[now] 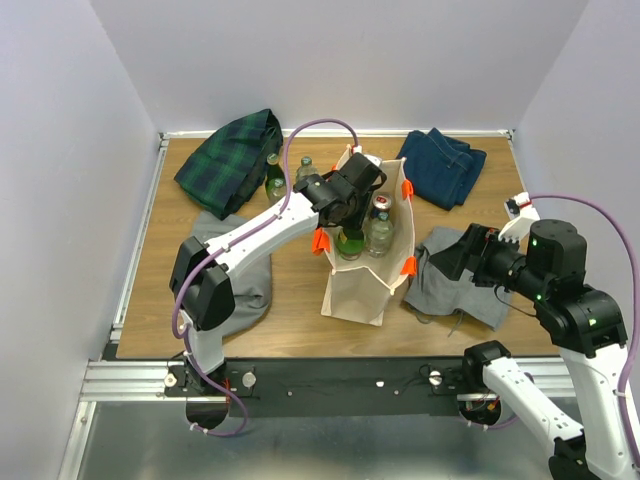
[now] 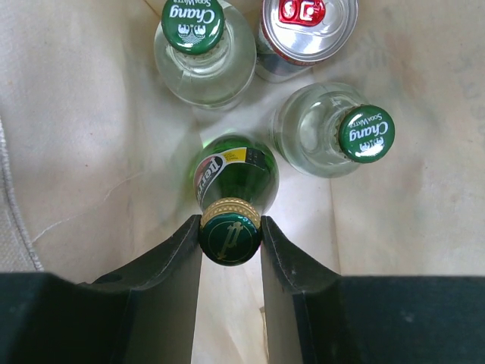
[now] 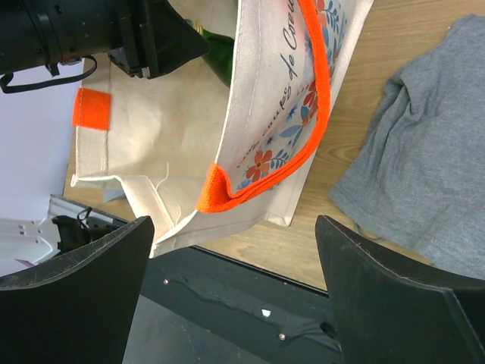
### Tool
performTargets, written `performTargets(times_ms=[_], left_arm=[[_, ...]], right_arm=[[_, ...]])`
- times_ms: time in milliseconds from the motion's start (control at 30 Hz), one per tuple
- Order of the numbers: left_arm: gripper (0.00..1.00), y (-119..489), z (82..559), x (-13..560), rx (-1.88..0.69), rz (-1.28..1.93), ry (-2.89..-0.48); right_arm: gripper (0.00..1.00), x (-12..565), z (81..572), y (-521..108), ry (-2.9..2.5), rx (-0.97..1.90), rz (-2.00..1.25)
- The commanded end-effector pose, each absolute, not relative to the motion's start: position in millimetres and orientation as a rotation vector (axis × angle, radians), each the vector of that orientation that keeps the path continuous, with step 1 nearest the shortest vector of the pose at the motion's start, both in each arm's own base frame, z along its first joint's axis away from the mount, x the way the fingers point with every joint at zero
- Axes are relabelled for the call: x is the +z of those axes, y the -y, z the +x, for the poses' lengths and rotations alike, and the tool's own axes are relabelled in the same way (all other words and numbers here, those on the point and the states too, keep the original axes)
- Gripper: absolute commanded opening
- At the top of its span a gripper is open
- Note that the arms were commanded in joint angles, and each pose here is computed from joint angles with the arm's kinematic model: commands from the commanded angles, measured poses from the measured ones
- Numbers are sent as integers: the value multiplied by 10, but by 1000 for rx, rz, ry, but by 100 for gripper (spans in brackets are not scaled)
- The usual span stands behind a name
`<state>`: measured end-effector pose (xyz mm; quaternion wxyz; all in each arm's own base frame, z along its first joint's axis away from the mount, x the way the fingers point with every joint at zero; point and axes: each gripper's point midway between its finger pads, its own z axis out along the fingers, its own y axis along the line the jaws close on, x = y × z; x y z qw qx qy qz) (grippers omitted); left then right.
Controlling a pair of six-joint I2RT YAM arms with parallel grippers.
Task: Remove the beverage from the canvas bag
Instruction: Adjust the drink in the canvas bag.
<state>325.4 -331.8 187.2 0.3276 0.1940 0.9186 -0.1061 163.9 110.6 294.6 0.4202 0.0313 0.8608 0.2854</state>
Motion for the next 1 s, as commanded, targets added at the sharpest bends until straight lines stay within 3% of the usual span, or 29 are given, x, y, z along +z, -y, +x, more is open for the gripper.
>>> performTargets(times_ms=[0,33,100,400,967], left_arm=[[17,3326,3335,2182,-313,438,-2324],[23,3330,3339,2190,-315,437,-2321],[23,3341,3344,2198,-320,443,-2315],[42,3376,3369,2143,-313,451,-2327],[54,3419,3402,2060,-308,460,-2336]], right_arm=[[96,2875,1633,-1092,-2176,702,86],[96,2864,1638,-1093,-2179,701,87],[96,2863,1641,-1089,-2179,698,89],[96,2837,1655,-1089,-2188,693,88],[96,2819,1674,-1086,-2197,682,82]])
